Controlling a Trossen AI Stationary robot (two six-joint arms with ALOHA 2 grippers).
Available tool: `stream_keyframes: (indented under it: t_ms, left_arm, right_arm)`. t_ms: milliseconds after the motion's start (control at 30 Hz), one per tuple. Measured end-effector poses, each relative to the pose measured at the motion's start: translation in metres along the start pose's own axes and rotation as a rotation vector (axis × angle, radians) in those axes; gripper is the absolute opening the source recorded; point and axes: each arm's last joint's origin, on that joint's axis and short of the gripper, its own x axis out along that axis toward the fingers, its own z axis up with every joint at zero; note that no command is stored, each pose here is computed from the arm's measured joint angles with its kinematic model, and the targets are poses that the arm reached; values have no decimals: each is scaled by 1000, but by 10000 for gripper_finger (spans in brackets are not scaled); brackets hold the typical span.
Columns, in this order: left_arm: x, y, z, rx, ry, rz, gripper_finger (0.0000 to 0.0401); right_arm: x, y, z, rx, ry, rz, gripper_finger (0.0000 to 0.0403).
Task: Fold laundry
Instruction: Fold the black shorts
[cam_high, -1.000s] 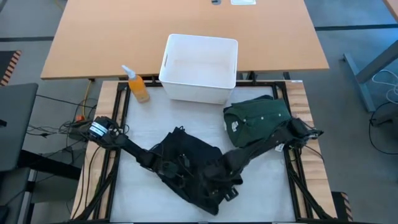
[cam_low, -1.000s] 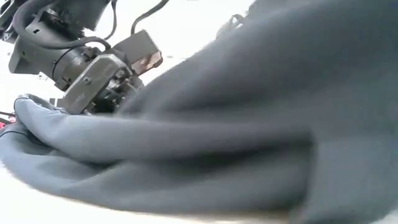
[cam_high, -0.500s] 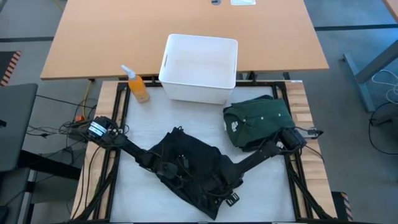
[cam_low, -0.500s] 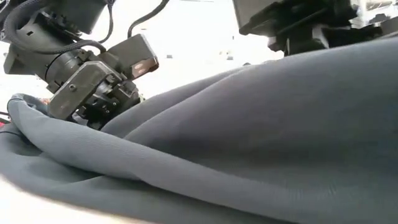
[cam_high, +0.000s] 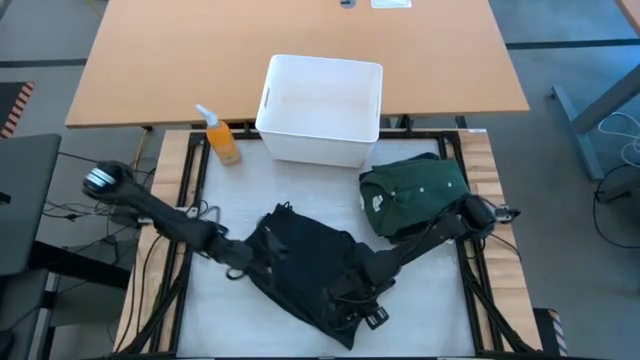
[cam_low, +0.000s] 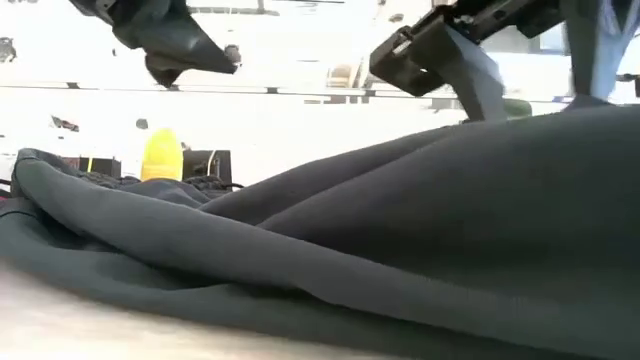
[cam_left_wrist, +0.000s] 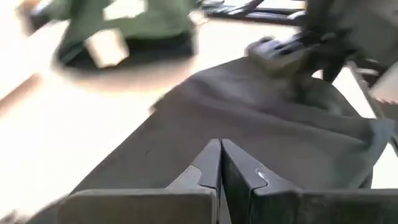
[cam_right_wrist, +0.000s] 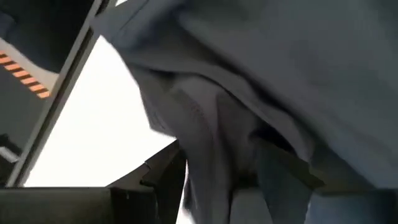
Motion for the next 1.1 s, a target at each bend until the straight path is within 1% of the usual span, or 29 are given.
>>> stream_keyframes:
  t_ms: [33, 100, 167, 233, 333, 467, 567, 667, 733, 800, 867, 967, 1033, 1100]
  left_arm:
    - [-9, 5, 2, -46, 21, 29, 0]
    - [-25, 18, 1, -191, 78, 113, 0]
    - [-39, 29, -4, -269, 154, 178, 6]
    - [-50, 36, -9, -343, 220, 225, 19]
    - [-61, 45, -15, -406, 303, 267, 53]
    - [-68, 58, -22, -492, 441, 323, 113]
    - [-70, 66, -25, -562, 535, 321, 158]
    - [-67, 70, -25, -593, 574, 295, 199]
    - [-63, 75, -29, -616, 596, 271, 220]
    - [-60, 79, -37, -645, 632, 245, 236]
    - [-59, 83, -47, -670, 680, 242, 248]
    - [-63, 90, -56, -671, 744, 283, 263]
    - [-65, 91, -55, -677, 732, 280, 269]
    - [-65, 89, -52, -689, 714, 244, 275]
  right_arm:
    - [-5, 1, -1, 13, -7, 10, 212]
    - [-8, 1, -2, 47, -10, 35, 212]
    - [-11, 2, -3, 90, -11, 46, 212]
    - [-15, 4, -5, 123, 2, 59, 212]
    - [-12, 8, -7, 142, 36, 65, 212]
    - [-7, 15, -7, 154, 61, 68, 212]
    - [-7, 19, -10, 173, 81, 69, 212]
    - [-5, 22, -14, 178, 128, 69, 212]
    - [-6, 23, -14, 175, 127, 69, 212]
    - [-6, 24, -14, 182, 127, 69, 212]
    - [-5, 26, -14, 190, 132, 69, 212]
    - [-5, 29, -15, 187, 140, 70, 212]
    - [-5, 29, -15, 189, 142, 70, 212]
    - [-5, 29, -15, 189, 142, 70, 211]
